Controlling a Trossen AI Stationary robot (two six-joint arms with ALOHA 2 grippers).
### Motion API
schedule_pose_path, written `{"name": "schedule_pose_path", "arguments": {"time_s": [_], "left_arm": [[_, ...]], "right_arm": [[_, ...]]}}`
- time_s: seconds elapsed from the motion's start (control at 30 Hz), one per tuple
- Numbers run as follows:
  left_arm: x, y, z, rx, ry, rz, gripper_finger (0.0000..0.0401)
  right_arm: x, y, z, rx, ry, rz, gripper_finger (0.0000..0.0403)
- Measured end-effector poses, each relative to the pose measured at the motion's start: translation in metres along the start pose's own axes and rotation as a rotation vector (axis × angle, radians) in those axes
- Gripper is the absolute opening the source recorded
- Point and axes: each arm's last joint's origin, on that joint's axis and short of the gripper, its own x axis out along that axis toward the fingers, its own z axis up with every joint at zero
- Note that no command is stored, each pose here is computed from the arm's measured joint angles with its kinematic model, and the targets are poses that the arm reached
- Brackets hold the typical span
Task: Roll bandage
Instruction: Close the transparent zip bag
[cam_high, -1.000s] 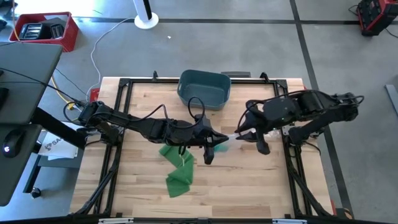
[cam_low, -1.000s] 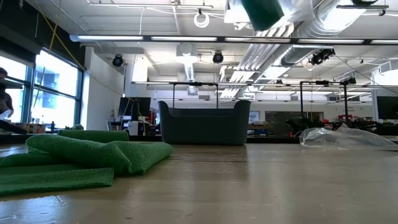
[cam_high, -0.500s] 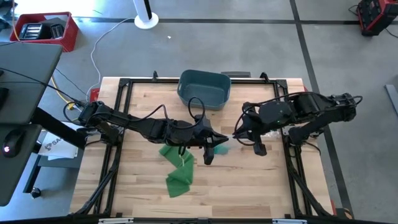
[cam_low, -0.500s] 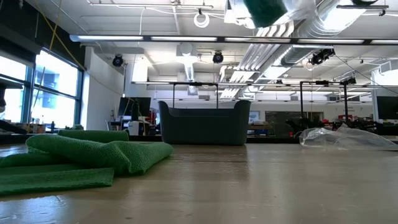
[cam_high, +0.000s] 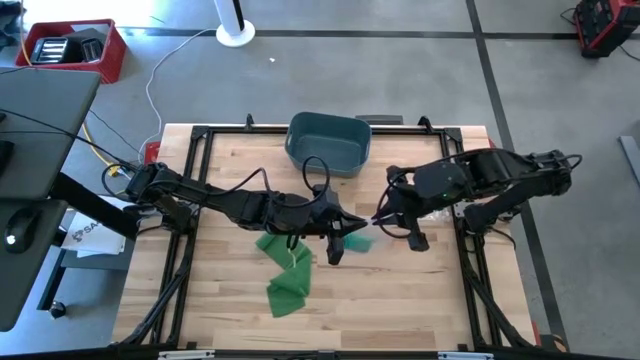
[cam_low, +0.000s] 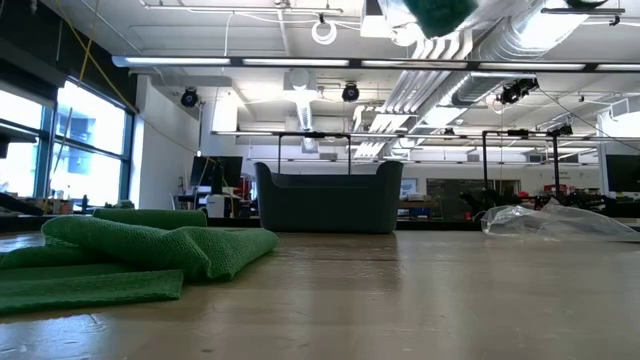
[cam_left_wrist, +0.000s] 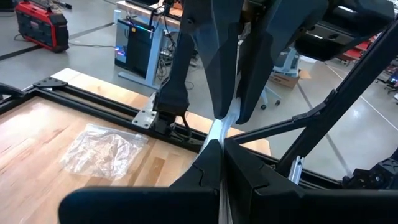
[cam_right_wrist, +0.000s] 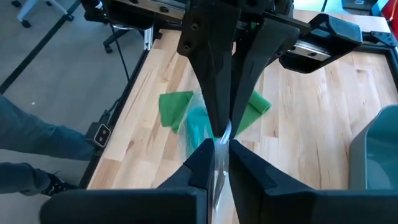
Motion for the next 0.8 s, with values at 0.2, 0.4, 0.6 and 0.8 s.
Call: {"name": "schedule_pose_path", "arguments": {"time_s": [0.2,0.4,0.6,0.8], "left_arm": [[0.000,0.000,0.000,0.001,0.005,0.002,0.0001],[0.000,0.001,0.000,-0.001,0.001,0.006,0.0001],[0.000,0.000,0.000,-0.002,0.001,0.006,0.0001],[0.000,0.000,0.000,-0.022,0.002,0.005,0.0001]], "right_arm": [[0.008,0.000,0.001,0.003,0.009,-0.020,0.0030],[0.007,-0.001,0.003,0.012,-0.013,-0.059,0.0055],[-0.025,-0.003,0.016,0.033,-0.073,-0.109,0.0130],[-0.051,-0.001,0.015,0.075,-0.014,-0.104,0.0152]]}}
